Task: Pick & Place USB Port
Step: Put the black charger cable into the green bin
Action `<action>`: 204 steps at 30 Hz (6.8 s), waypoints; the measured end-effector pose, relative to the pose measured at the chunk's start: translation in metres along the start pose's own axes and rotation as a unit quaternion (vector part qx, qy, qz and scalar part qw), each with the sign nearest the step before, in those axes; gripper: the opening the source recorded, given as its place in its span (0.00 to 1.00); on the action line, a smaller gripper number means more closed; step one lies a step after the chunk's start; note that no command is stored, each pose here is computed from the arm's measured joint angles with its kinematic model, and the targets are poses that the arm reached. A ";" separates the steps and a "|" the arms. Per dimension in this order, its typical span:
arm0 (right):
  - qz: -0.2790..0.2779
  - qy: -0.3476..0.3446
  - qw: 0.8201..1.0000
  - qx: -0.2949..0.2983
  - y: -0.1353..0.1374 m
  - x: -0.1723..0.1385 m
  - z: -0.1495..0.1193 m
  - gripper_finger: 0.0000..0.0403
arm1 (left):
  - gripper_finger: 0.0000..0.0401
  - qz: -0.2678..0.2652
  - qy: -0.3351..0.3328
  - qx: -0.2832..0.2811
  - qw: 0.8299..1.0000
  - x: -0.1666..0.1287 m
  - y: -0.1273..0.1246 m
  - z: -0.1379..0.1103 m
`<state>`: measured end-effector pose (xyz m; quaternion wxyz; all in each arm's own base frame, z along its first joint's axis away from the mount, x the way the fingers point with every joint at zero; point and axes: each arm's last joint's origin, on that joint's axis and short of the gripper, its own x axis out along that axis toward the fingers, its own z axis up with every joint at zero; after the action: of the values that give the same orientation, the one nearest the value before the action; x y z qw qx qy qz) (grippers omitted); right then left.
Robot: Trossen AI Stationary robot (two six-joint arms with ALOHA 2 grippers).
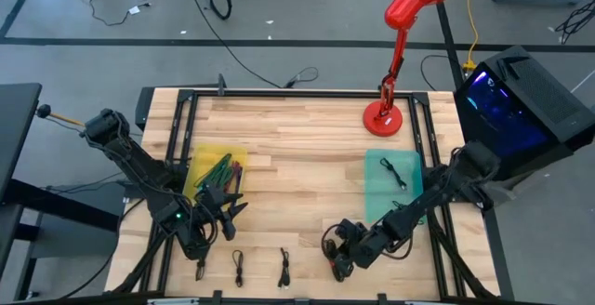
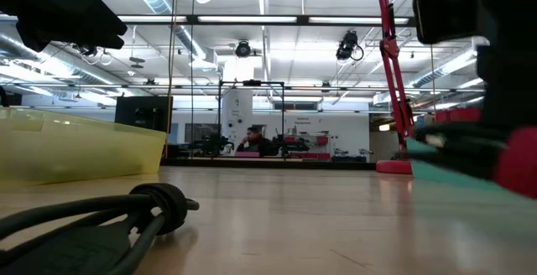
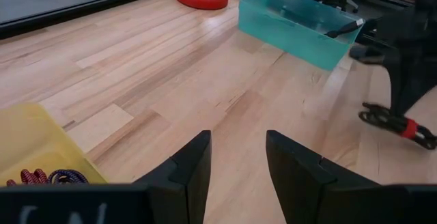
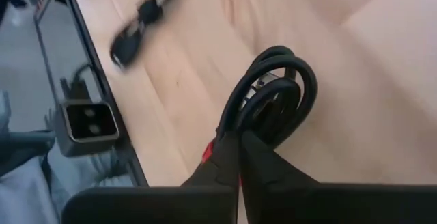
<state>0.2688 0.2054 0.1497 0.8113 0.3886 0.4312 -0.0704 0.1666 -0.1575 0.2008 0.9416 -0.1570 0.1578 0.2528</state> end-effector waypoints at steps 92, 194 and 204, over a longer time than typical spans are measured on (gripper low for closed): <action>-0.176 -0.149 0.965 -0.128 -0.036 -0.100 0.086 0.24 | 0.27 0.099 0.454 -0.186 0.865 -0.081 -0.057 -0.036; 0.142 -0.349 0.873 -0.311 0.044 -0.109 0.099 0.25 | 0.01 0.081 -0.183 0.163 0.966 -0.024 -0.120 0.069; 0.142 -0.376 0.855 -0.327 0.043 -0.085 0.111 0.25 | 0.01 0.142 -0.197 0.147 0.959 0.013 -0.110 0.086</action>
<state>0.3071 0.1394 0.2751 0.9930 0.1019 0.0318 0.0501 0.2537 -0.2106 0.2977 0.9210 0.0603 0.0256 0.3839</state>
